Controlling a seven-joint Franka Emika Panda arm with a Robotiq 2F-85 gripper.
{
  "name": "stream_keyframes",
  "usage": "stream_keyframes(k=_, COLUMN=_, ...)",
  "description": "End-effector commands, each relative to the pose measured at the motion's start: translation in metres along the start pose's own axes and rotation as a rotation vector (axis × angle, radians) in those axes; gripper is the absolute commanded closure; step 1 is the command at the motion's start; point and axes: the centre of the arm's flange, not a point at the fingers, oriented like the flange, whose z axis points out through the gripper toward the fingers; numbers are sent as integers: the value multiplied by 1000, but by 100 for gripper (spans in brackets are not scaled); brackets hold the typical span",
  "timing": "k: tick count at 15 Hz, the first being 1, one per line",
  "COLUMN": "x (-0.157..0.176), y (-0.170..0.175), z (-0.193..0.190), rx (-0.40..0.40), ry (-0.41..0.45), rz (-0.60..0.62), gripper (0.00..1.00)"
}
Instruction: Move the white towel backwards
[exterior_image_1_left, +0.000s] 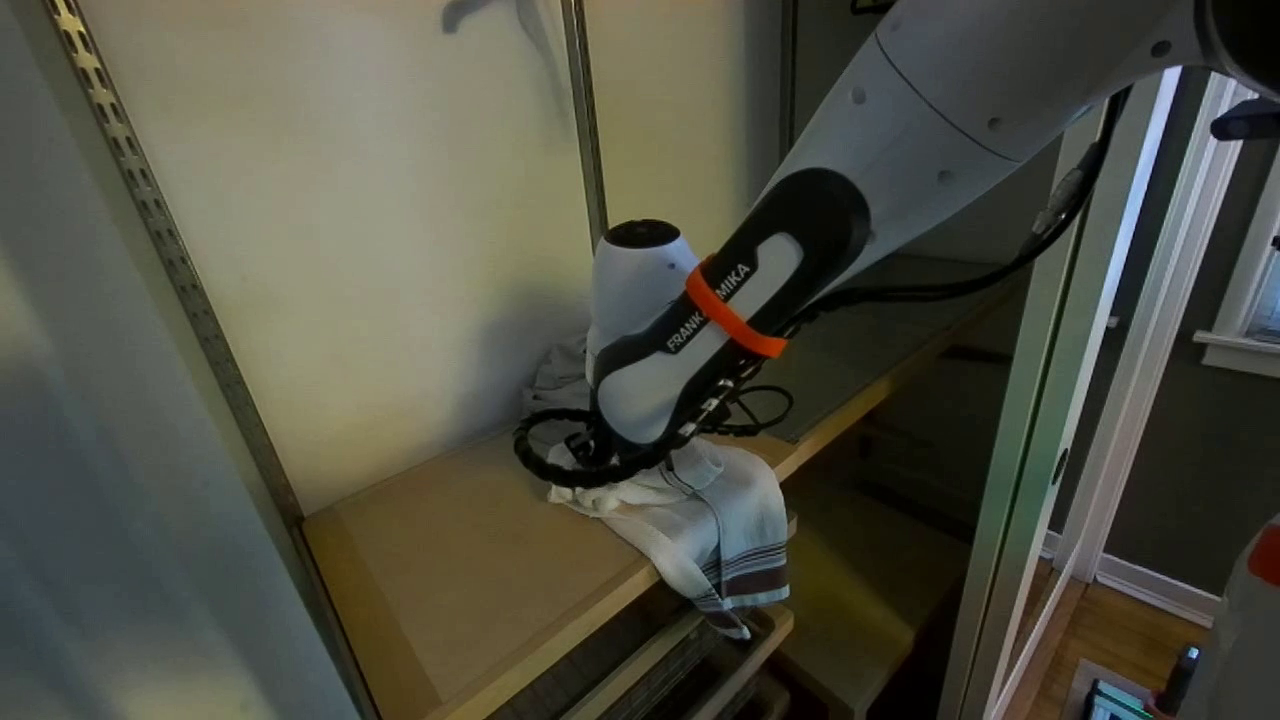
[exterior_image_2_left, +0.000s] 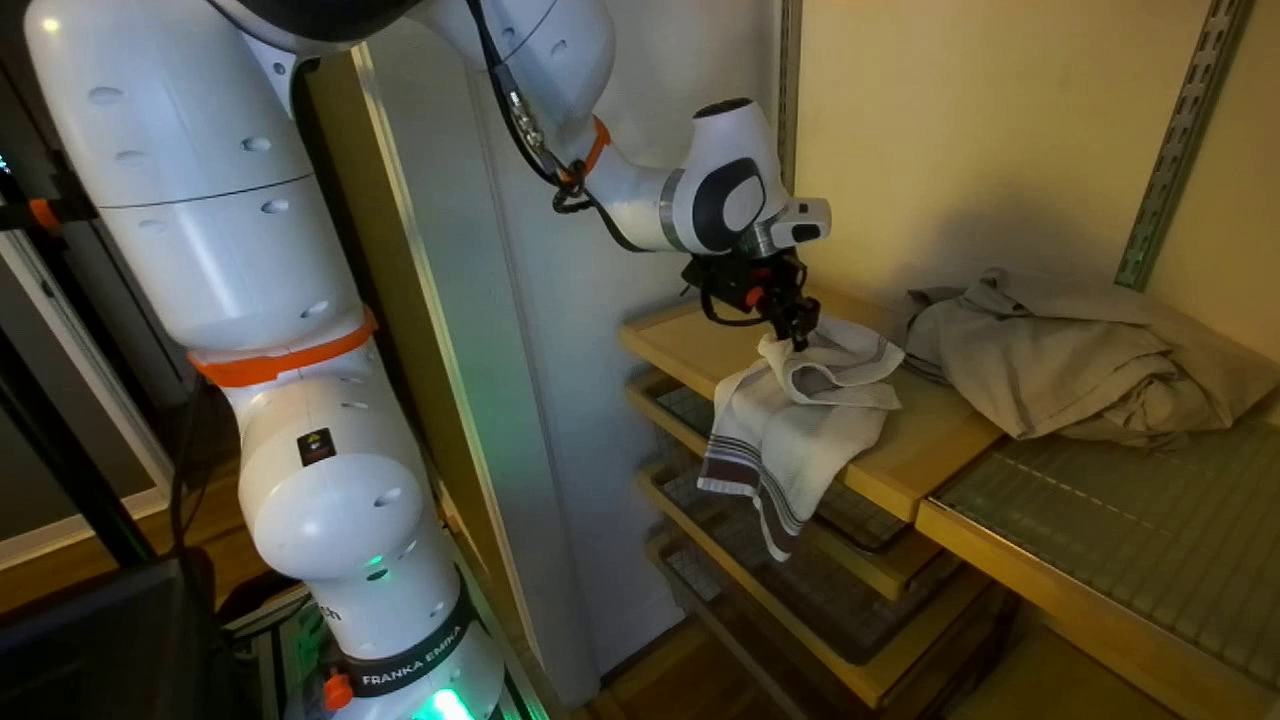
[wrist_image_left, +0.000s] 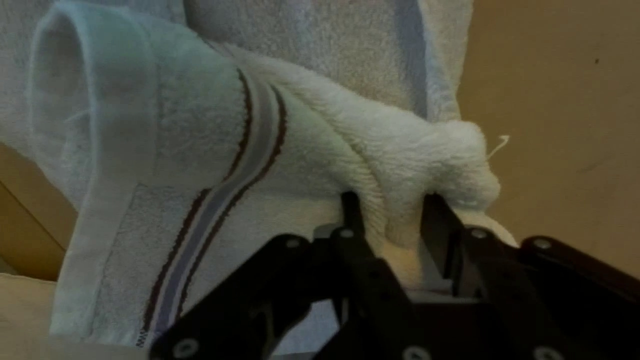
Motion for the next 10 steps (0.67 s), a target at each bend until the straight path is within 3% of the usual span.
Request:
stream_keyframes(k=1, x=-2, y=-1, z=5, rx=-34, ry=-29, rz=33, gripper=96)
stream_keyframes(k=3, x=-3, y=4, z=4, rx=-56, ry=-61, rz=68, gripper=100)
stream_keyframes(k=7, x=-3, y=10, z=-10, rx=-113, ry=-159, rz=152, gripper=99)
stream_keyframes(k=10, x=9, y=6, z=-54, rx=-84, ry=-121, rz=200, gripper=98)
